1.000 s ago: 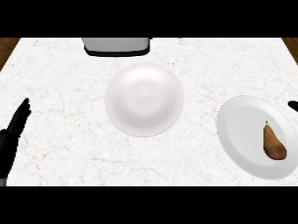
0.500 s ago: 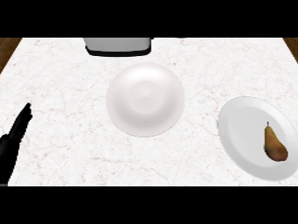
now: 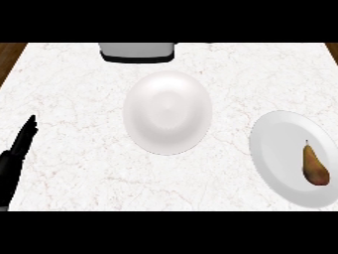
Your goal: Pick the pear from the plate and place it in the plate
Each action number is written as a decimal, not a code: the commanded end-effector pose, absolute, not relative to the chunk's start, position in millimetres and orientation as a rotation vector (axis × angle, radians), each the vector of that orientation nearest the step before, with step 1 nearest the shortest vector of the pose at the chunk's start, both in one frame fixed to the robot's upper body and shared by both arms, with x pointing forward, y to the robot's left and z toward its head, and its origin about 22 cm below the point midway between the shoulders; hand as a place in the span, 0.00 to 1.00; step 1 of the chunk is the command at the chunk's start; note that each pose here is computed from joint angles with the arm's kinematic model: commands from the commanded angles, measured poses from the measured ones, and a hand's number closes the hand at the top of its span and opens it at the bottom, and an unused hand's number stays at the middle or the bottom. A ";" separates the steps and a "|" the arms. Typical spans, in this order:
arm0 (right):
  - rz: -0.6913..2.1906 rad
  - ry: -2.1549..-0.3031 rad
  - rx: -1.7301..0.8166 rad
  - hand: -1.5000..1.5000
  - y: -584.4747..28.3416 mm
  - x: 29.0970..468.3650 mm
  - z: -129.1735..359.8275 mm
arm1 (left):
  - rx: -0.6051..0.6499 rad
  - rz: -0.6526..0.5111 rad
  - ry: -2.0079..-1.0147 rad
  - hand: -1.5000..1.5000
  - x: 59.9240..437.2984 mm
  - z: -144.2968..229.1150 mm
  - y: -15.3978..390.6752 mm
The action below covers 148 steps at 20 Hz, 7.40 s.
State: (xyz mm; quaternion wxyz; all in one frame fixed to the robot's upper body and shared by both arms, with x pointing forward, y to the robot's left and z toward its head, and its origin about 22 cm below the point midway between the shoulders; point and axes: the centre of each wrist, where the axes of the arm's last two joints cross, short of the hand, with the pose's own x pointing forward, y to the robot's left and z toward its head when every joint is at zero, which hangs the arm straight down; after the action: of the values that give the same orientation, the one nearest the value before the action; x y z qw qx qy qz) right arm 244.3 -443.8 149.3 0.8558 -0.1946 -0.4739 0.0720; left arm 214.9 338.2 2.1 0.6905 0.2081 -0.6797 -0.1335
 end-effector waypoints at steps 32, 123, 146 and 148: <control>0.638 -0.545 -0.119 0.00 -450.8 288.3 26.3 | 0.479 -0.294 -1.512 0.50 212.2 2.8 338.9; 0.509 -1.337 -0.768 0.00 -44.1 391.2 48.8 | 0.444 -0.337 -1.546 0.50 227.8 9.2 337.8; -0.179 -1.730 -0.579 0.00 -199.0 328.1 39.6 | 0.486 -0.277 -1.501 0.50 207.7 -2.3 339.8; -0.143 -1.762 -0.581 0.00 -220.3 319.4 41.1 | 0.468 -0.269 -1.508 0.50 208.4 -11.1 341.2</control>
State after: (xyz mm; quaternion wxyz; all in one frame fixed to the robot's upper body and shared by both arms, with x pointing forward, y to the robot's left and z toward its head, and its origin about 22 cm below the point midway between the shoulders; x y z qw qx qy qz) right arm 342.5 -175.2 45.2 0.6195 -0.2570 -0.7380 -0.0733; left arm 208.5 343.6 -3.4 0.6951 0.2133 -0.6748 -0.1263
